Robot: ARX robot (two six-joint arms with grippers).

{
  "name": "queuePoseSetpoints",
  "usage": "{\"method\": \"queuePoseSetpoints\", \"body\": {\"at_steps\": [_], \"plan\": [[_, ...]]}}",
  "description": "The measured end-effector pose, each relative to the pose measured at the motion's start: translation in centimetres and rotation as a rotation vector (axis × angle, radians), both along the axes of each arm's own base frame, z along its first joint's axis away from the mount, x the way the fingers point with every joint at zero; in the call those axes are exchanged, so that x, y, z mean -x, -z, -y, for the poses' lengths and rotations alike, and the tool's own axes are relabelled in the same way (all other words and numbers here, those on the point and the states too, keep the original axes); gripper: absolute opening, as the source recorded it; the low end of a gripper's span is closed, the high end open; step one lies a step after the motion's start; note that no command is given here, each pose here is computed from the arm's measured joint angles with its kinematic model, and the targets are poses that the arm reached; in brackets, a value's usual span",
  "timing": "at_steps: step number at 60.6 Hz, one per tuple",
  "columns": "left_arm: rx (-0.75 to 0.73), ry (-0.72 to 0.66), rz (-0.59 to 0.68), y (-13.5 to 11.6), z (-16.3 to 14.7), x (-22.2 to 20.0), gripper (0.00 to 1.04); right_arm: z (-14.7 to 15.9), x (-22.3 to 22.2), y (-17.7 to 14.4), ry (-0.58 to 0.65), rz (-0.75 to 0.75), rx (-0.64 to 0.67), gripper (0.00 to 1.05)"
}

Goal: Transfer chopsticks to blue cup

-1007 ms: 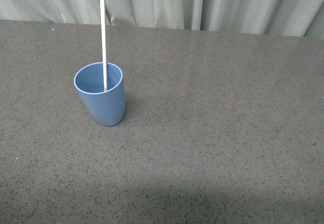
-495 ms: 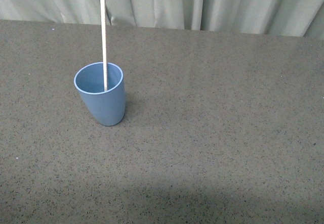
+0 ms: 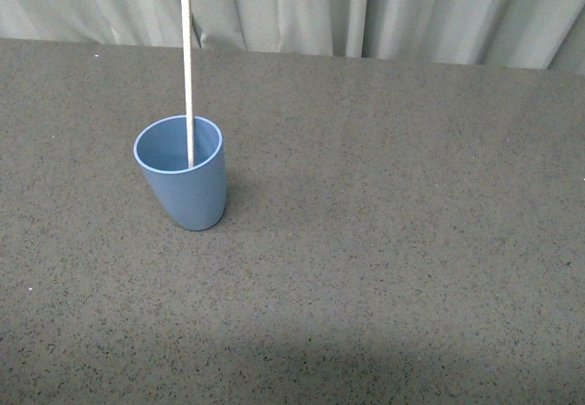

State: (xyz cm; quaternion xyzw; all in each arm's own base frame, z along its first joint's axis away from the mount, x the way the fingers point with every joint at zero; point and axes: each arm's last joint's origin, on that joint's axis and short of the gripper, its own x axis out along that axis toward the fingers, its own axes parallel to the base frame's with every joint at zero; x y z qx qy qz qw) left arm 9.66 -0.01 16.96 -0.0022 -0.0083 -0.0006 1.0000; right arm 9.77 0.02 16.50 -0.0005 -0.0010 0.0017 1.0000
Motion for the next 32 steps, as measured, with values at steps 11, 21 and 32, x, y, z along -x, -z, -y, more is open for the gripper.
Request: {"method": "queuePoseSetpoints", "body": {"at_steps": [11, 21, 32], "plan": [[0.000, 0.000, 0.000, 0.00, 0.00, 0.00, 0.98, 0.00, 0.00, 0.00, 0.000, 0.000, 0.000, 0.91], [0.000, 0.000, 0.000, 0.00, 0.00, 0.00, 0.98, 0.00, 0.00, 0.00, 0.000, 0.000, -0.001, 0.95], [0.000, 0.000, 0.000, 0.00, 0.00, 0.00, 0.98, 0.00, 0.00, 0.00, 0.000, 0.000, -0.001, 0.95]]}}
